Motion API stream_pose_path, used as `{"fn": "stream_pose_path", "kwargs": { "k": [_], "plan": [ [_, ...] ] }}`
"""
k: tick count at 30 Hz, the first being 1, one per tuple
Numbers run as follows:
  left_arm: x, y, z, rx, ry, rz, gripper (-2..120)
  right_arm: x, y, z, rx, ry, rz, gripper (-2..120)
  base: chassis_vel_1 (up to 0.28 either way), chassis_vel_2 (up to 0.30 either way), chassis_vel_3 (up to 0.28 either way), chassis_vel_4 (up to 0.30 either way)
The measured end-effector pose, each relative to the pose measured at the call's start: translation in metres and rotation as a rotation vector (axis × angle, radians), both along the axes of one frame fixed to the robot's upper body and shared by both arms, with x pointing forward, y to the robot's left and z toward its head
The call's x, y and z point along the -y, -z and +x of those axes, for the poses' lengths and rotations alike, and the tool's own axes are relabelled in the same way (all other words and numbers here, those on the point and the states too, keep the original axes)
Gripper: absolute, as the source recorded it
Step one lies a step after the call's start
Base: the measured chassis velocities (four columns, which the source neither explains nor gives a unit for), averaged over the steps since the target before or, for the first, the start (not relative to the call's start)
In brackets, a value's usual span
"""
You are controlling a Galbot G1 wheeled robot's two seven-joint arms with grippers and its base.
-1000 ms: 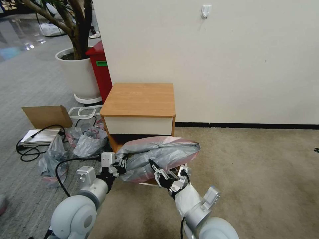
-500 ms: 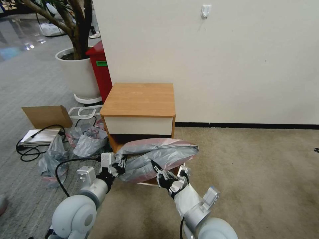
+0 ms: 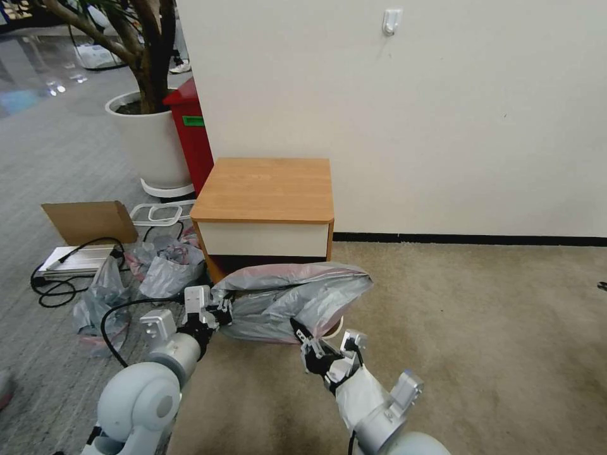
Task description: Pick up the garbage bag from the table and place it over the trash can.
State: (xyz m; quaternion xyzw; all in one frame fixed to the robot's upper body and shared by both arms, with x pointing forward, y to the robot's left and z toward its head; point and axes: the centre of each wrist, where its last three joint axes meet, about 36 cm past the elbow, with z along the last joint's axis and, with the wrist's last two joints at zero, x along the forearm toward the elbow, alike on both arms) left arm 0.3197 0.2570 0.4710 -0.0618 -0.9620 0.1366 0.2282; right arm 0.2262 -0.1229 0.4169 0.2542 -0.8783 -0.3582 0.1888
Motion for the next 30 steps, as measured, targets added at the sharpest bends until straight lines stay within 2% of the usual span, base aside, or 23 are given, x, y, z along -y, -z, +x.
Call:
{"fn": "stream_pose_path", "kwargs": {
  "k": [8,21,26,30],
  "plan": [
    [-0.002,-0.003,0.001,-0.012,-0.013,-0.037,5,0.005,0.014,-0.009,-0.007,0.005,-0.037,0,0.0,0.0,0.0,0.0],
    [-0.001,-0.018,-0.009,-0.09,0.03,-0.181,4,0.021,0.038,0.001,0.002,0.039,-0.114,0,0.0,0.0,0.0,0.0],
    [-0.001,-0.021,-0.01,-0.092,0.032,-0.198,4,0.029,0.048,0.003,0.023,0.048,-0.185,0,0.0,0.0,0.0,0.0],
    [-0.002,-0.022,-0.01,-0.089,0.028,-0.199,4,0.041,0.058,0.005,0.124,0.044,-0.364,14,0.0,0.0,0.0,0.0]
  ]
}}
